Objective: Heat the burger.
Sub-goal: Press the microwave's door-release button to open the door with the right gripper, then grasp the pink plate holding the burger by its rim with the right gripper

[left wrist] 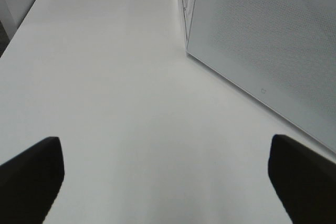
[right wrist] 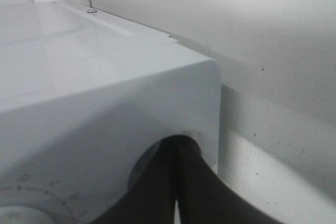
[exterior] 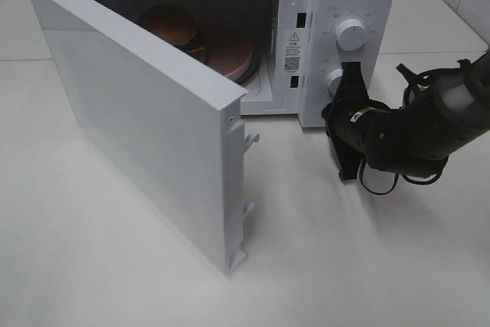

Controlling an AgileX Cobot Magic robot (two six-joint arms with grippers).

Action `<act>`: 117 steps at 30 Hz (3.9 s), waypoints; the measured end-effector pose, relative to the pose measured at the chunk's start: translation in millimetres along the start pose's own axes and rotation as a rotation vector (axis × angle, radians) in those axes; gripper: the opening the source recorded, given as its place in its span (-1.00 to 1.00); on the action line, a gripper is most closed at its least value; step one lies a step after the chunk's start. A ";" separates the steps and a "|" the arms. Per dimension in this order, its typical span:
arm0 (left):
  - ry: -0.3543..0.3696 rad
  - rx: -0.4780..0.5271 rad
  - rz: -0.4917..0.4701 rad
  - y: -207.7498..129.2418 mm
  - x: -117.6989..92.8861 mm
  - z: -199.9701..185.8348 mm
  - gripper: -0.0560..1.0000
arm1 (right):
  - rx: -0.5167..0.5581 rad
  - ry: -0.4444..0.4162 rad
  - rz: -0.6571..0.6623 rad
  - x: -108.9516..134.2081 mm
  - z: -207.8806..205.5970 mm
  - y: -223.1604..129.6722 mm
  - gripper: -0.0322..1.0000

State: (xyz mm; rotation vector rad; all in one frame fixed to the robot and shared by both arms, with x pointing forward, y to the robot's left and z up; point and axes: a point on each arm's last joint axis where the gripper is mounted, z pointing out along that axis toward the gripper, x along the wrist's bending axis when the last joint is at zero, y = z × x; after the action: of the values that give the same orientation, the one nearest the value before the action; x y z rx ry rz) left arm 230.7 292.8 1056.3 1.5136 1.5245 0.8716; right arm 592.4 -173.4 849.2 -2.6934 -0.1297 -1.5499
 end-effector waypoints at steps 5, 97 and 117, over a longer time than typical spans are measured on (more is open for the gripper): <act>0.000 0.000 0.000 0.0 0.0 0.0 0.95 | 0.002 -0.001 0.001 -0.3 0.1 -0.2 -0.94; 0.000 0.000 0.000 0.0 0.0 0.0 0.95 | 0.843 -0.308 -1.810 90.4 -184.1 16.2 -0.89; 0.000 0.000 0.000 0.0 0.0 0.0 0.95 | 1.063 0.172 -2.865 95.9 -181.5 20.2 -0.66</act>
State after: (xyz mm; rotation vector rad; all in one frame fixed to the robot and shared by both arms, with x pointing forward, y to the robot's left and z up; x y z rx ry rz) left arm 230.7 292.8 1056.3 1.5136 1.5245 0.8716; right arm 485.7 -200.6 1023.7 -0.1071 2.8060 0.1967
